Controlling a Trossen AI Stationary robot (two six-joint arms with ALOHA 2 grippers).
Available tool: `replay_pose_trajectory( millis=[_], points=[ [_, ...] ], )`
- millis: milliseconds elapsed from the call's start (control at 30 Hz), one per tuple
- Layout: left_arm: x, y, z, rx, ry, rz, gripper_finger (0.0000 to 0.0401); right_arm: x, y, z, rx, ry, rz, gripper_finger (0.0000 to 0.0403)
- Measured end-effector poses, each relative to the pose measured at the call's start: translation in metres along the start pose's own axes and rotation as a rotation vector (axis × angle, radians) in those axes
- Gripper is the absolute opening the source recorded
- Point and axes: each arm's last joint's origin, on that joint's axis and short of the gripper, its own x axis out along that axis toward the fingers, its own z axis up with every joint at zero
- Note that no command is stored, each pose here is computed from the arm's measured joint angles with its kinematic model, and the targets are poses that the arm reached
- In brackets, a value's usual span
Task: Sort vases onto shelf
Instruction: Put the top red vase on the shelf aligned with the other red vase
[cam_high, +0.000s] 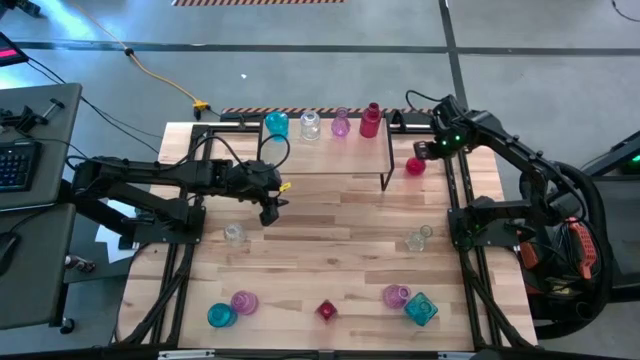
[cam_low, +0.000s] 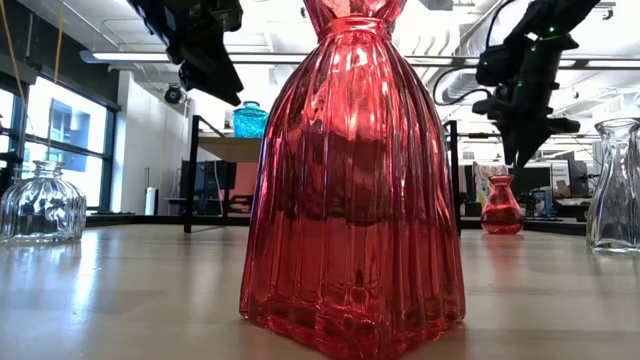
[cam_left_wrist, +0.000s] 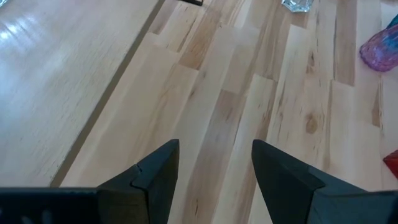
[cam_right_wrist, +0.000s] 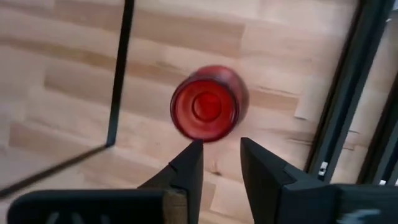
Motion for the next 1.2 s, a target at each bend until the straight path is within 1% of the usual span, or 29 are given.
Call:
replay_pose_trajectory(
  millis=[133, 233, 533, 800, 900, 1133, 1200],
  points=[
    [0.0, -0.001, 0.0, 0.01, 0.007, -0.022, 0.0193, 0.0, 0.004, 0.001, 0.033, -0.043, -0.039, 0.0089],
    [0.0, -0.001, 0.0, 0.012, 0.012, -0.044, 0.0193, 0.0, 0.006, 0.0, 0.058, -0.048, -0.069, 0.0089],
    [0.0, -0.001, 0.0, 0.036, 0.012, -0.047, 0.0193, 0.001, 0.015, -0.005, 0.106, -0.045, -0.081, 0.0089],
    [0.0, -0.001, 0.0, 0.038, 0.013, -0.048, 0.0193, 0.001, 0.017, -0.007, 0.164, -0.074, -0.139, 0.0089],
    [0.0, -0.001, 0.0, 0.057, 0.012, -0.048, 0.0193, 0.001, 0.017, -0.006, 0.183, -0.086, -0.155, 0.0089],
    [0.0, -0.001, 0.0, 0.071, 0.012, -0.049, 0.0193, 0.001, 0.019, -0.007, 0.183, -0.085, -0.15, 0.0089],
    [0.0, -0.001, 0.0, 0.071, 0.012, -0.049, 0.0193, 0.002, 0.021, -0.008, 0.174, -0.058, -0.107, 0.0089]
  ],
)
